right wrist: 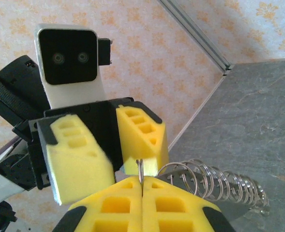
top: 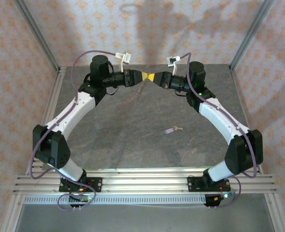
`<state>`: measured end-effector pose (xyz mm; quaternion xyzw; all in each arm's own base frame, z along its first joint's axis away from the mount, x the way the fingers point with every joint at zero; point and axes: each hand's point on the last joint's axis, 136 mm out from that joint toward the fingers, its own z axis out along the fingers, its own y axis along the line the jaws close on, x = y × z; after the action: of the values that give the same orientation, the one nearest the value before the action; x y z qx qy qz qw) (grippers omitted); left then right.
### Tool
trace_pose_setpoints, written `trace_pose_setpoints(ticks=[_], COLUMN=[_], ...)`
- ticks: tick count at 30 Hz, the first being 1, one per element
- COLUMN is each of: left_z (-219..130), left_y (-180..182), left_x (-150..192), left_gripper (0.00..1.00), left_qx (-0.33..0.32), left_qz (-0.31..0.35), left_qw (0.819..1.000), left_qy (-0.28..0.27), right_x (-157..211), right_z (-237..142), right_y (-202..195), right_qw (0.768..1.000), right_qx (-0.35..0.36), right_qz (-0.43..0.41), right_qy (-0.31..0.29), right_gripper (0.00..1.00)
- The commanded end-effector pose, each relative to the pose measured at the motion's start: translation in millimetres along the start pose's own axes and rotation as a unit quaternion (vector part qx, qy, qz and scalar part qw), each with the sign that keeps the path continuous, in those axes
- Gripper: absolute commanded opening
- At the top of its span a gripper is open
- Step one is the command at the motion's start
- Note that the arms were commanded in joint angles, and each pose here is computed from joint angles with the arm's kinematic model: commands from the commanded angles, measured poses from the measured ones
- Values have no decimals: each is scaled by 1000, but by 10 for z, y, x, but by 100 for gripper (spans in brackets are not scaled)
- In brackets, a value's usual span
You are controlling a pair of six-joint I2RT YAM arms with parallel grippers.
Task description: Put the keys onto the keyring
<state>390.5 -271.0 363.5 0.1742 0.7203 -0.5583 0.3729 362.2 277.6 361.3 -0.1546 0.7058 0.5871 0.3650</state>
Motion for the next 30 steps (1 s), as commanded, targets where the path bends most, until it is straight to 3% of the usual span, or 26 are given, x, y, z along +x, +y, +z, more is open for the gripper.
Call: trace_pose_setpoints(ticks=[1, 7, 12, 23, 30], left_z=[-19, 16, 34, 32, 40], left_y=[-308, -366, -428, -402, -400], left_x=[-106, -96, -120, -205, -210], left_gripper=[34, 31, 23, 32, 27], left_qx=[36, 42, 48, 37, 42], left_qz=[34, 39, 42, 36, 34], left_qw=[999, 998, 998, 998, 998], left_qy=[-5, -3, -7, -29, -32], right_x=[-231, -228, -191, -90, -84], right_z=[-31, -37, -34, -57, -50], right_y=[270, 290, 277, 231, 225], right_qw=[998, 998, 998, 999, 999], right_qx=[-42, -48, -50, -42, -43], right_qz=[-35, -33, -30, -29, -29], right_qy=[-26, -27, -22, -11, -8], right_gripper=[0, 0, 0, 0, 0])
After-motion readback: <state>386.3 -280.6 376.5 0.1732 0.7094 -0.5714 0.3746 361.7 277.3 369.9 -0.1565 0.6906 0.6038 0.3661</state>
